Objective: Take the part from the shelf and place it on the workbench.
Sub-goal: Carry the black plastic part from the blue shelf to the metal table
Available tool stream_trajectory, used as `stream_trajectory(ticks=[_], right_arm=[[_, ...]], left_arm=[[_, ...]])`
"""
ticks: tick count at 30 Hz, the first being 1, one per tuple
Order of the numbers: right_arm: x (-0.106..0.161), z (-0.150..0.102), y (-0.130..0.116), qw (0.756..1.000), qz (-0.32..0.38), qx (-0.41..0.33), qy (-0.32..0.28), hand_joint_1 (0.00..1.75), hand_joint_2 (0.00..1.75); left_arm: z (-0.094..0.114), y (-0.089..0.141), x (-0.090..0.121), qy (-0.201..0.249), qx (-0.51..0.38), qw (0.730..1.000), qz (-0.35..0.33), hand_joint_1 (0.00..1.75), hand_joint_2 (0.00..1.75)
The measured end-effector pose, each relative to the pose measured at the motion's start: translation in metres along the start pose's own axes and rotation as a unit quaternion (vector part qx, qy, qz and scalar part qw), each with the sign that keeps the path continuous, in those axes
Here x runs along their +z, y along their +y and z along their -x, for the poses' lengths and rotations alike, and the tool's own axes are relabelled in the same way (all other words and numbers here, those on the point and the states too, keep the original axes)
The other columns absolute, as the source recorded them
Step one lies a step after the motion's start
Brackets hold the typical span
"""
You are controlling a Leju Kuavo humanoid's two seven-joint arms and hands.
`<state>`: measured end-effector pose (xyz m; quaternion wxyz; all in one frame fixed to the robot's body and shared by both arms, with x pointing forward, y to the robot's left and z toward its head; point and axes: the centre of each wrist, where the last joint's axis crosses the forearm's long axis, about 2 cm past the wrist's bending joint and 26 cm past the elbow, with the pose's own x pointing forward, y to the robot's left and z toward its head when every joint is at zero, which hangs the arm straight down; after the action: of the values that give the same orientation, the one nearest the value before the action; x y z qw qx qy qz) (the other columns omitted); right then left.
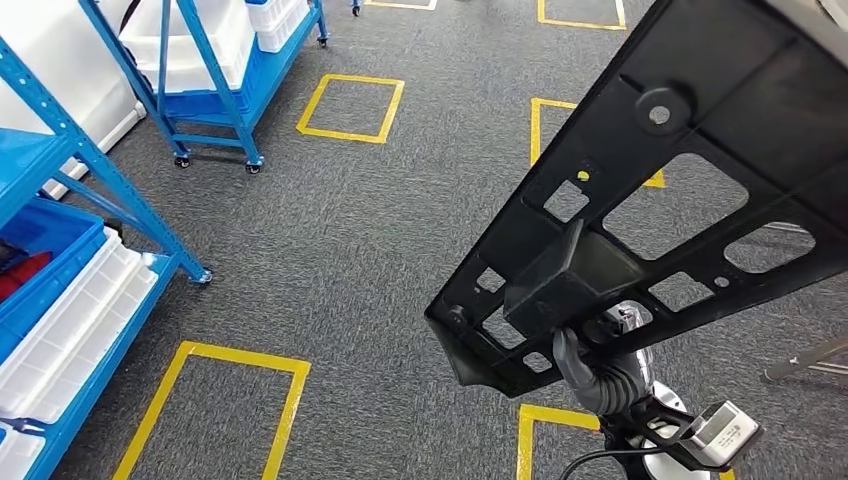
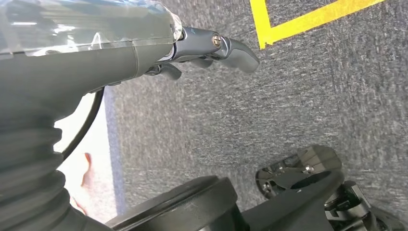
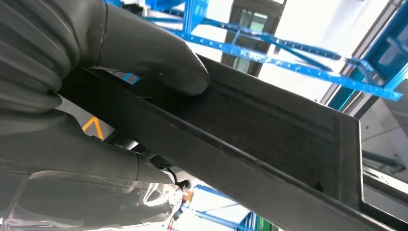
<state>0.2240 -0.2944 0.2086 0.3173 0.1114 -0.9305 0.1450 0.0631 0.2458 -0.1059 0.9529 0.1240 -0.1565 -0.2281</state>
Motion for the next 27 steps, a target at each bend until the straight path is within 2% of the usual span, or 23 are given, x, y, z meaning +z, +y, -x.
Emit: stream_trajectory(ticks=[7,27], right_arm=[[0.0011,-0.0024,0.0001,1.0,-0.001,0.001,-0.001,1.75,1.75],[0.0039,-0.0027,0.001,0.999,-0.03,-0.024,-0.024,1.75,1.75]], left_arm=[[-0.0054,0.0046,-0.0019,-0.007,0.006,1.0,-0.005,0.0,1.75],[0.0025,0.0048,-0.0013,0.001,0.007,1.0,-0.011,0.0,1.75]])
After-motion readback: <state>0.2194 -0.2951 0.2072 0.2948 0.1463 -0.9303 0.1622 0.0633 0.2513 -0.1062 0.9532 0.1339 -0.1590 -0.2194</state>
